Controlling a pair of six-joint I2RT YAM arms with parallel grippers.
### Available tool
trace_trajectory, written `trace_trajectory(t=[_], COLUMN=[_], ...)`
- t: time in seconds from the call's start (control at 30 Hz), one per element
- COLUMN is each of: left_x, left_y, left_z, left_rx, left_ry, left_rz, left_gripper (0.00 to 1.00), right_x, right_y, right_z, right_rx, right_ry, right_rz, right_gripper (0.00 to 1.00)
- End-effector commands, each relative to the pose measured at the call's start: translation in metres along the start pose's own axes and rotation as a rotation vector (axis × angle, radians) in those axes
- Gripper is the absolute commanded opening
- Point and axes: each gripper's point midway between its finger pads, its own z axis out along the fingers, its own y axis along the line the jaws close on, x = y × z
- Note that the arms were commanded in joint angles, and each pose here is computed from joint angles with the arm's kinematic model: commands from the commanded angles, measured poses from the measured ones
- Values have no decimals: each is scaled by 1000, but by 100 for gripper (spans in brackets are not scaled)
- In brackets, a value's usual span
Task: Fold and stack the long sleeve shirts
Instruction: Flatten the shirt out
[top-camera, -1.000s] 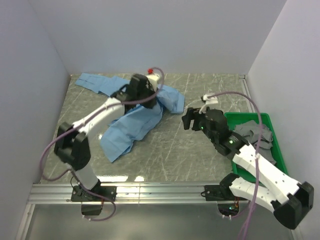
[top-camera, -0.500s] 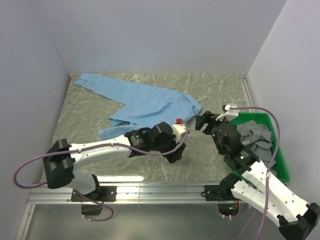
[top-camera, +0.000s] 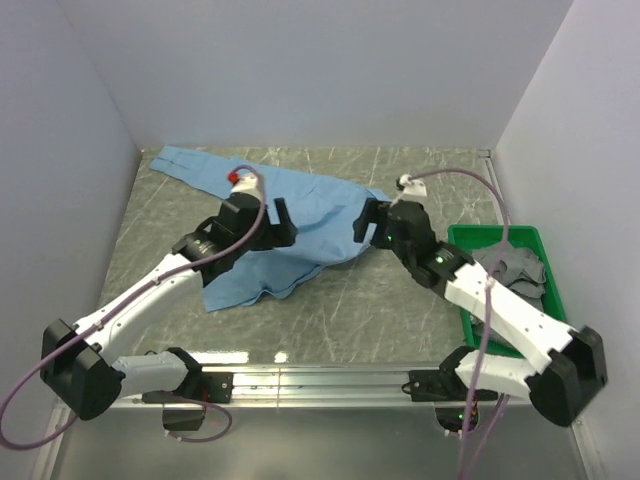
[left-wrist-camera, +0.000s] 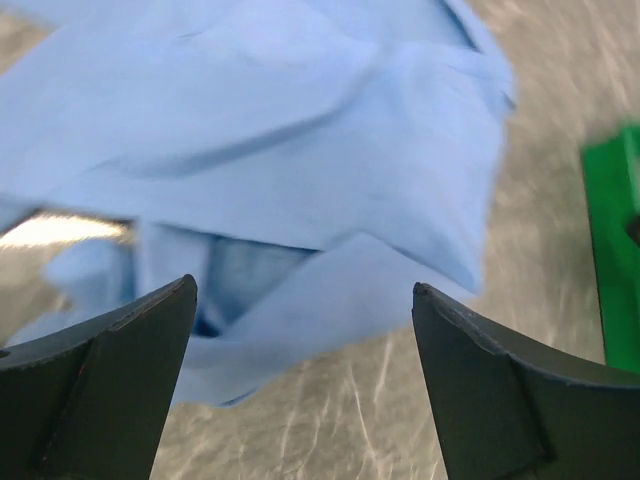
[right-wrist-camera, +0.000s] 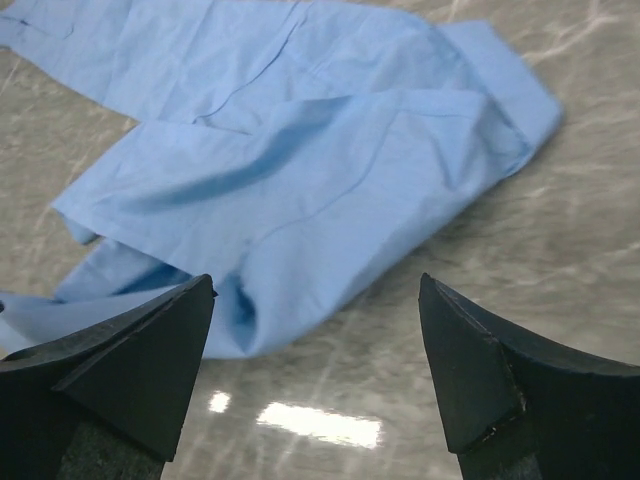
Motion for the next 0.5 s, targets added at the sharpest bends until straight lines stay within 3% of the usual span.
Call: trace_trajectory(t=[0.0, 0.17, 0.27, 0.47], left_x=[5, 11, 19, 45], left_y=[41, 72, 86, 105], left_z=[-11, -24, -31, -44], left_rx=[-151, -226, -265, -316], left_ry=[-19, -46, -51, -35], left_rz=[-200, -272, -302, -389], left_gripper=[95, 94, 93, 93], right_x=[0, 27, 69, 130], right_y=[22, 38, 32, -21], right_z=[19, 49, 69, 66], right_rx=[-16, -45, -33, 156], right_ry=[68, 180, 308, 527], right_rz=[82, 74, 0, -151], right_gripper=[90, 90, 89, 86])
